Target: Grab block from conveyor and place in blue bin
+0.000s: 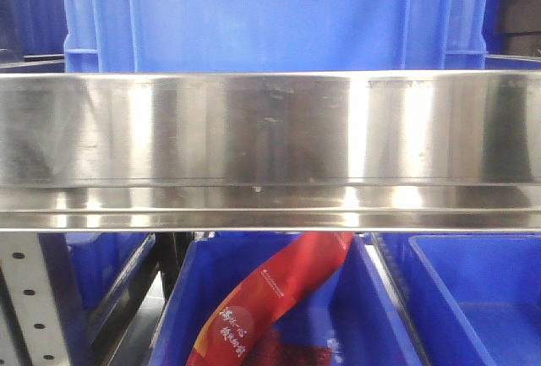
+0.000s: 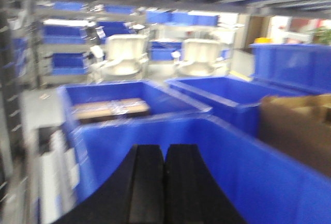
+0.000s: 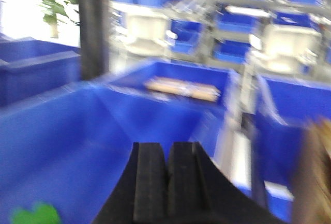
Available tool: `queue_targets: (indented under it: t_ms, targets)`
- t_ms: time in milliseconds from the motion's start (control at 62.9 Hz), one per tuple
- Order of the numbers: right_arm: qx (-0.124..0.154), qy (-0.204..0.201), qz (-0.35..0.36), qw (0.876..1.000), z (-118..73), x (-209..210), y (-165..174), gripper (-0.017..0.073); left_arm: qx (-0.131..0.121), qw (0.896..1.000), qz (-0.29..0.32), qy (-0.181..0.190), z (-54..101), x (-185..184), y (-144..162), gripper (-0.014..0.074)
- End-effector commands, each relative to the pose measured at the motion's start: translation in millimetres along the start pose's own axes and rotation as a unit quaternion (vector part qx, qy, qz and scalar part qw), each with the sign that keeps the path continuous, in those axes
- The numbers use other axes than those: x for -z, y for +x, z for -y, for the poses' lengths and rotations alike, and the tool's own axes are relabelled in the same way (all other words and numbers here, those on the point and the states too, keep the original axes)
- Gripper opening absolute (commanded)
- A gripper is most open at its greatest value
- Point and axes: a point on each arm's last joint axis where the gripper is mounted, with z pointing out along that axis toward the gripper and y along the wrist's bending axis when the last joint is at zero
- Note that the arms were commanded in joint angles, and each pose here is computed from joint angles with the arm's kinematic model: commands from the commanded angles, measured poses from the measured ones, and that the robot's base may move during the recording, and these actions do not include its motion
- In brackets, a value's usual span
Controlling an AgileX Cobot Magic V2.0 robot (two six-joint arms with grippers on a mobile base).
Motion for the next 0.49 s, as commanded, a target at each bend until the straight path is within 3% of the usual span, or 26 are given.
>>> queue_targets:
  t_ms: [0, 159, 302, 477]
  targets:
    - [-0.001, 0.015, -0.008, 1.0, 5.1, 11.9, 13.0, -0.0167, 0.007, 1.0, -0.009, -0.013, -6.3, 14.4, 11.8, -0.0111]
    - [-0.003, 0.026, -0.022, 0.999, 7.2, 36.7, 44.0, -0.0167, 0.01, 0.998, -0.032, -0.044, -18.2, 48.4, 49.1, -0.0111]
    - [-0.003, 0.025, -0.056, 0.998, 5.0, 52.6, 87.1, -0.0167, 0.027, 0.997, -0.034, -0.066, -23.8, 80.3, 83.6, -0.0111]
    - [-0.063, 0.011, -0.07, 0.995, -1.1, 79.6, 131.3, -0.0167, 0.026, 0.997, -0.005, -0.069, -20.4, 122.5, 104.7, -0.0111]
